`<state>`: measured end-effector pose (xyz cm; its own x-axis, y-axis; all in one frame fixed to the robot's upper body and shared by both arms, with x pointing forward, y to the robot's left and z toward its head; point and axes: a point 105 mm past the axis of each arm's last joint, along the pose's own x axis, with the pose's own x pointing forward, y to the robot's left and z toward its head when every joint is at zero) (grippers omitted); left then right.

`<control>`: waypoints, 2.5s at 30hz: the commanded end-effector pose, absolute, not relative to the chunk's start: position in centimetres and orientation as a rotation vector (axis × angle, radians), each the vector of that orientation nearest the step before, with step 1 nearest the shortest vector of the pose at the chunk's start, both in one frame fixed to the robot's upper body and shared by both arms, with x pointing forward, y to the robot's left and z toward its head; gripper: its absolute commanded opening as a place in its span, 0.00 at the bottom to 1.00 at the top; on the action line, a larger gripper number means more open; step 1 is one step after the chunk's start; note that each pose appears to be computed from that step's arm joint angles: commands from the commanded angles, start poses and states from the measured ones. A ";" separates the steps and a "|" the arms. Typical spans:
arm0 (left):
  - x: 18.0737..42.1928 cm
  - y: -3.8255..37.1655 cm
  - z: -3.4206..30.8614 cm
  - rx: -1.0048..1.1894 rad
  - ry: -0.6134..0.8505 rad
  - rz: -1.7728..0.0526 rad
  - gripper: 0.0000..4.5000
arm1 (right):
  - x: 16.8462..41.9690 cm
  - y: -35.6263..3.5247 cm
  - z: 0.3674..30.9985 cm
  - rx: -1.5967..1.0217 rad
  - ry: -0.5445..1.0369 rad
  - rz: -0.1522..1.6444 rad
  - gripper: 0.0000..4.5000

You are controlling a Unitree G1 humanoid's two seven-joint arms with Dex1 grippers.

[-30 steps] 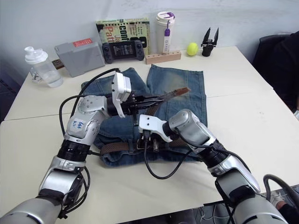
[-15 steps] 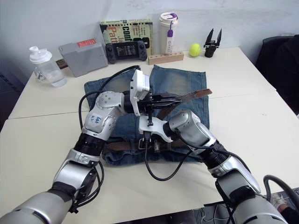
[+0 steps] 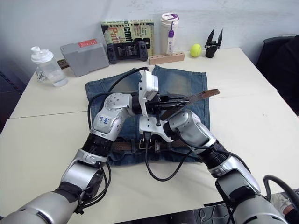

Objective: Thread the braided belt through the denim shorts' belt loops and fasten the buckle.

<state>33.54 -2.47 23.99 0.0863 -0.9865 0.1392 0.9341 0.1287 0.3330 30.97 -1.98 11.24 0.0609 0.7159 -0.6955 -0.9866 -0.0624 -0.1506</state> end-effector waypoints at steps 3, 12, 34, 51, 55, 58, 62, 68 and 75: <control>33.3 2.7 28.6 0.213 -0.596 -1.237 0.00 | 27.6 -2.7 3.5 -0.607 0.750 1.509 0.01; 31.6 13.0 20.2 0.373 -0.271 -1.030 0.00 | 29.1 -2.6 11.3 -0.329 0.382 1.285 0.01; 28.1 14.6 16.0 0.599 -0.160 -1.071 0.00 | 25.3 -6.2 15.5 -0.567 0.098 1.121 0.77; 28.3 14.6 16.7 0.584 -0.168 -1.075 0.00 | 27.8 -6.9 11.0 -1.011 -0.071 0.846 0.77; 28.3 14.6 16.5 0.607 -0.156 -1.082 0.00 | 28.1 -7.1 10.8 -0.981 -0.050 0.808 0.65; 28.4 14.7 16.3 0.638 -0.144 -1.082 0.00 | 28.3 -7.1 10.9 -0.972 -0.043 0.800 0.44; 28.7 14.8 16.1 0.659 -0.130 -1.079 0.00 | 28.5 -6.9 11.5 -0.973 -0.061 0.790 0.13; 29.1 15.3 15.6 0.722 -0.095 -1.082 0.00 | 28.7 -6.6 12.8 -1.080 -0.168 0.779 0.01; 29.3 15.5 15.5 0.784 -0.079 -1.109 0.00 | 28.9 -6.4 13.8 -1.276 -0.321 0.793 0.01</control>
